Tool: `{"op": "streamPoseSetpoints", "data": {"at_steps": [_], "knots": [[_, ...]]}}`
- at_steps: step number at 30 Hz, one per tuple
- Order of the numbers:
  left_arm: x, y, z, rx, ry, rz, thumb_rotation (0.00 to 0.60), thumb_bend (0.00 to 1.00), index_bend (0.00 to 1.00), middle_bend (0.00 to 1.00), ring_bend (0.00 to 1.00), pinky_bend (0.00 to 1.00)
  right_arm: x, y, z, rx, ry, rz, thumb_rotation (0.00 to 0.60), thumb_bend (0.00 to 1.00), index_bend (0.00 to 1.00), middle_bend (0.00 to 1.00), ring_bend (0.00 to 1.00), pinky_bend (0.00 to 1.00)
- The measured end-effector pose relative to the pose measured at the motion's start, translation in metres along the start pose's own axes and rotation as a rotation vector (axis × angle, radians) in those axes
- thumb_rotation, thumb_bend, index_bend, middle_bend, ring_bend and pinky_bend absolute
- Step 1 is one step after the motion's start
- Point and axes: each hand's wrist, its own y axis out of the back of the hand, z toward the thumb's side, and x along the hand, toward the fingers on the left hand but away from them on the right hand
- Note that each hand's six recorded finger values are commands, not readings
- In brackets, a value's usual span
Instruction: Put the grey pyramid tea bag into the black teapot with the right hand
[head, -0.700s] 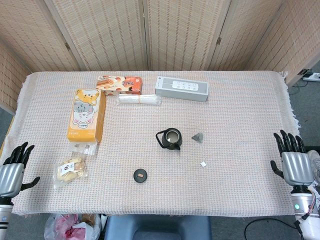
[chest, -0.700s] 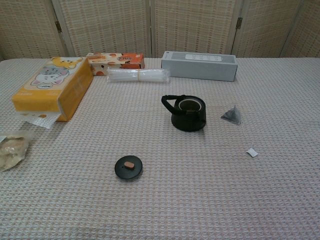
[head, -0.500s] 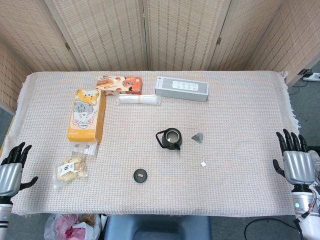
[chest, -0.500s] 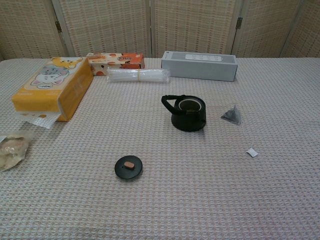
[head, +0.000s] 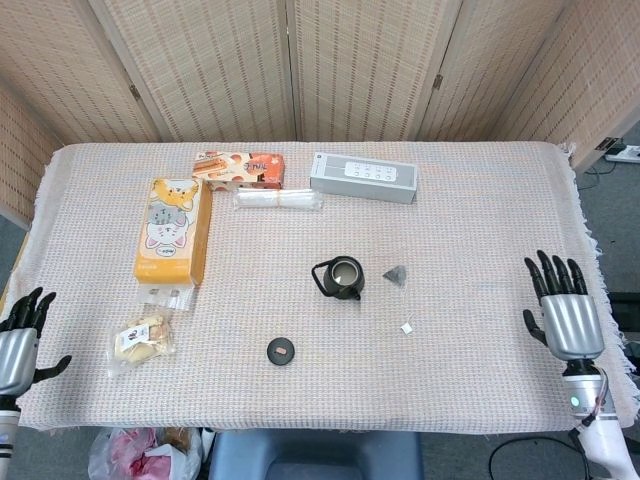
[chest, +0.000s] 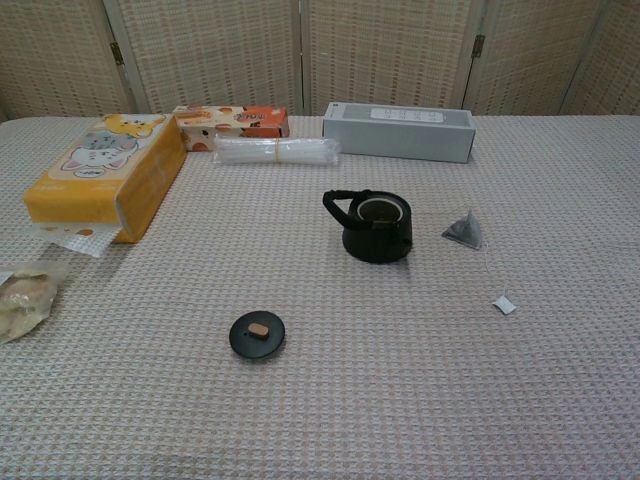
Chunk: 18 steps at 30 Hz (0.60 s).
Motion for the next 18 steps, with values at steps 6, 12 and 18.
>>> {"op": "streamPoseSetpoints", "data": {"at_steps": [6, 12, 18], "knots": [[0.006, -0.003, -0.010, -0.019, 0.043, -0.026, 0.600, 0.25, 0.01, 0.00, 0.02, 0.27, -0.023, -0.010, 0.050, -0.057, 0.199, 0.078, 0.600, 0.27, 0.33, 0.00, 0.00, 0.00], [0.007, -0.002, -0.017, -0.012, 0.085, -0.021, 0.600, 0.25, 0.01, 0.00, 0.02, 0.27, -0.033, -0.027, 0.094, -0.029, 0.331, 0.178, 0.600, 0.26, 0.34, 0.00, 0.00, 0.00], [0.006, 0.000, -0.020, -0.014, 0.126, -0.019, 0.600, 0.25, 0.01, 0.00, 0.02, 0.27, -0.025, -0.044, 0.122, 0.025, 0.402, 0.217, 0.600, 0.26, 0.35, 0.00, 0.00, 0.00]]}}
